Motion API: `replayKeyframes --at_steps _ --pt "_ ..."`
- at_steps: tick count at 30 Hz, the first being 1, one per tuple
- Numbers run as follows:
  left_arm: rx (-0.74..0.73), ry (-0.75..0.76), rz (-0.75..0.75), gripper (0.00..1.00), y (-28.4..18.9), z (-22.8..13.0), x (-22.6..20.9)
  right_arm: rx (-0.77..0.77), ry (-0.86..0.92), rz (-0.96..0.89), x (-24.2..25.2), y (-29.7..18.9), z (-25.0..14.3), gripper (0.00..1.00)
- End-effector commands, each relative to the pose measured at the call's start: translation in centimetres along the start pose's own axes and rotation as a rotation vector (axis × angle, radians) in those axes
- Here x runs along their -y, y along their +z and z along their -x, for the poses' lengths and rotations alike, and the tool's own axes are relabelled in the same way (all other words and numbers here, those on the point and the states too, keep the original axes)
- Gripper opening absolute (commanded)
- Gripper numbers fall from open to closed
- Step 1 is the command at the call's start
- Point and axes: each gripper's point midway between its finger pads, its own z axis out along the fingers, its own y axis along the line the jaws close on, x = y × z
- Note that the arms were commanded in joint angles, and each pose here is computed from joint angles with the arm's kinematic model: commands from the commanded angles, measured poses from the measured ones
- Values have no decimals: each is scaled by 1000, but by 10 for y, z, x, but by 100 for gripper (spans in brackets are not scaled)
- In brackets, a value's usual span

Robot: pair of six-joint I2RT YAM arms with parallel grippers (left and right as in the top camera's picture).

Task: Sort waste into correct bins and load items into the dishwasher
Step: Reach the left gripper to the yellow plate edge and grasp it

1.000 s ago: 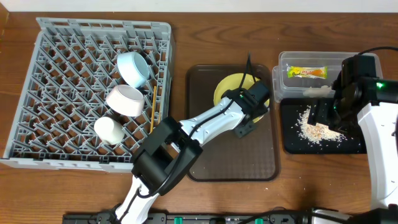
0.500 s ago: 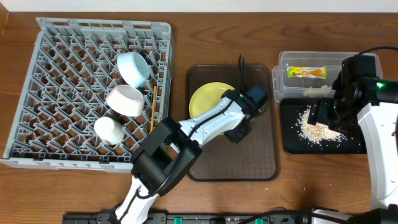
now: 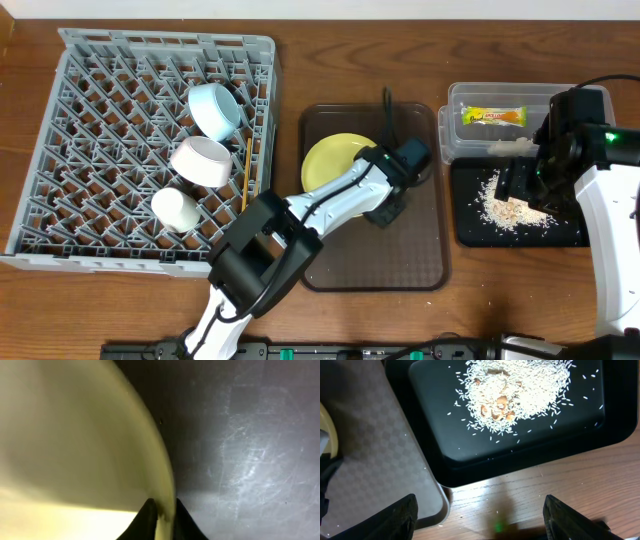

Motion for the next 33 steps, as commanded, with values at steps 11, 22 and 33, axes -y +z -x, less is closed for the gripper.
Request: replayKeyframes --at_steps 11,22,33 --pt "-86 5 295 8 3 -16 -52 22 0 7 2 -5 3 78" --pt "-50 3 361 8 -32 -7 -63 23 0 8 2 -5 3 78" --pt "93 2 356 8 -91 6 -66 23 0 8 2 -5 3 78"
